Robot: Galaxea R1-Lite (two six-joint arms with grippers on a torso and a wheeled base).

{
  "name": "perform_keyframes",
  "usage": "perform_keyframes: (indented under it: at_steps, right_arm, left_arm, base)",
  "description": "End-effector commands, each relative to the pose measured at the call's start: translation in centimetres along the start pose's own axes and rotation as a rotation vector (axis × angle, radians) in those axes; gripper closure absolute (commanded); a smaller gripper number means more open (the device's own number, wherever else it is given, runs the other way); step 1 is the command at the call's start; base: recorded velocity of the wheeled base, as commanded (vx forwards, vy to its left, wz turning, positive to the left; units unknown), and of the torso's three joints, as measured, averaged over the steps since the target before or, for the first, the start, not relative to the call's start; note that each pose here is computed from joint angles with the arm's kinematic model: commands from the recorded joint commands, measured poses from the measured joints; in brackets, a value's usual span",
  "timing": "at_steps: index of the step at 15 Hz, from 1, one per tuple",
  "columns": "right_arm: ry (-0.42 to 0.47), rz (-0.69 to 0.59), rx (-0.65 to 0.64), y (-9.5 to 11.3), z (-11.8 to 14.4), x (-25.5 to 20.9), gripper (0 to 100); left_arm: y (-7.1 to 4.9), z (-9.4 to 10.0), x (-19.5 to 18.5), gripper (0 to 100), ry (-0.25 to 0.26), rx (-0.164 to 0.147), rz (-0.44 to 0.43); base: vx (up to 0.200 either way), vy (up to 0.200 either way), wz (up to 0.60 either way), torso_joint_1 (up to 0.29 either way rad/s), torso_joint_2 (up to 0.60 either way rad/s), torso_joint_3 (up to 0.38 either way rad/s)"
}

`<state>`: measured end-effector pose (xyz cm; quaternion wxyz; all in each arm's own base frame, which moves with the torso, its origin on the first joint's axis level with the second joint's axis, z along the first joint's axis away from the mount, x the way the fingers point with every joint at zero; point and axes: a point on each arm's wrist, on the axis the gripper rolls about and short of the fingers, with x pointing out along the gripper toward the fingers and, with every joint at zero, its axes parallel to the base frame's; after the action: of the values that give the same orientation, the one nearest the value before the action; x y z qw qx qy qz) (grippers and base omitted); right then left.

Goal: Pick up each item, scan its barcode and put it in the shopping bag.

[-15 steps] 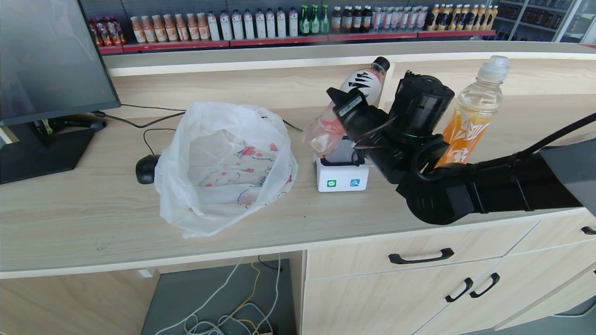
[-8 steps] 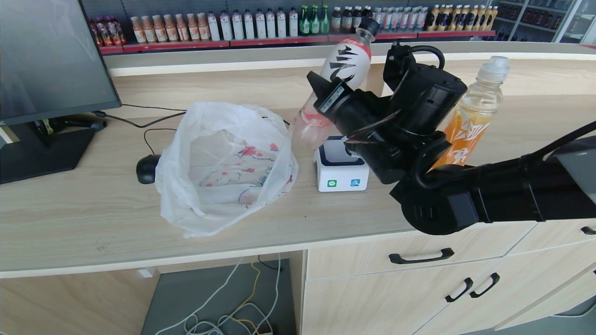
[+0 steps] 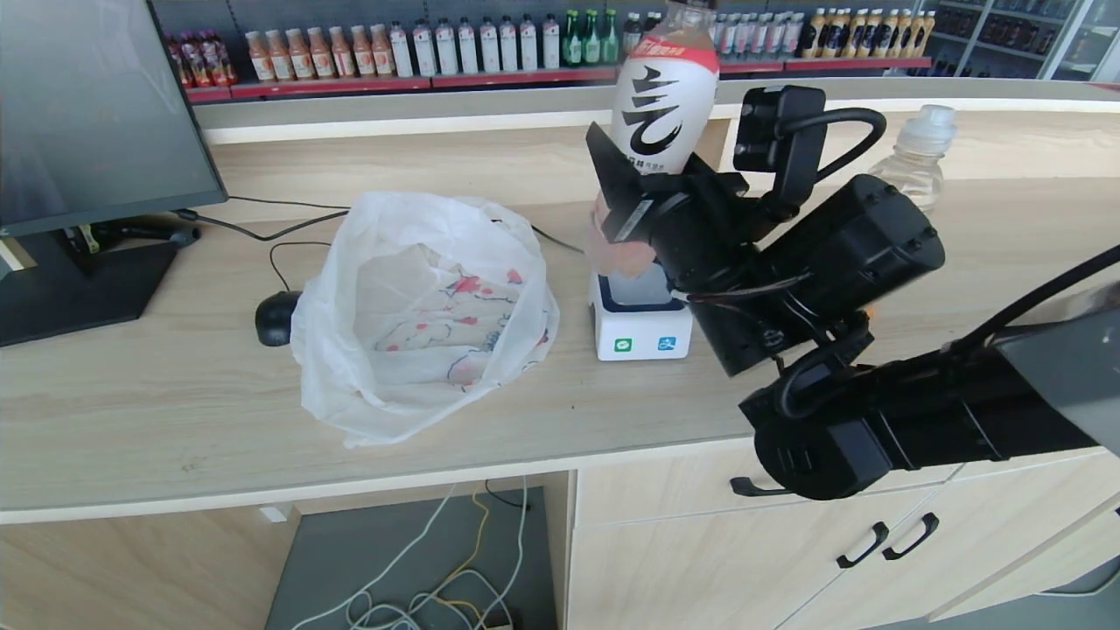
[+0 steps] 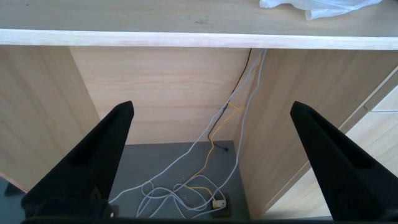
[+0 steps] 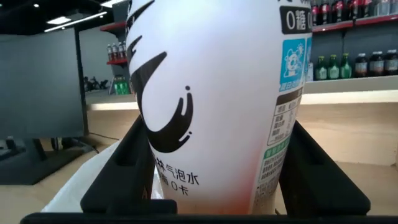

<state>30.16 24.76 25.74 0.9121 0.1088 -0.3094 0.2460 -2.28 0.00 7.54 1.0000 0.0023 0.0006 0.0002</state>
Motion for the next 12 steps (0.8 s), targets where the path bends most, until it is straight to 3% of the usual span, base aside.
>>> perform_keyframes:
  at_steps: [1, 8, 12]
  right_arm:
    - [0.015, 0.037, -0.065, -0.6, -0.9, -1.0, 100]
    - [0.035, 0.038, -0.133, -0.9, -2.3, -1.7, 100]
    - [0.046, 0.036, -0.135, -1.1, -2.8, -1.8, 100]
  left_arm:
    - [0.0, 0.0, 0.0, 0, -0.001, 0.0, 0.001]
    - [0.0, 0.0, 0.0, 0, 0.0, 0.014, 0.0]
    - [0.0, 0.0, 0.0, 0, 0.0, 0.009, 0.0]
  base:
    - [0.0, 0.0, 0.0, 0.0, 0.0, 0.0]
    - [0.0, 0.0, 0.0, 0.0, 0.0, 0.0]
    - [0.0, 0.2, 0.0, 0.002, 0.01, 0.001]
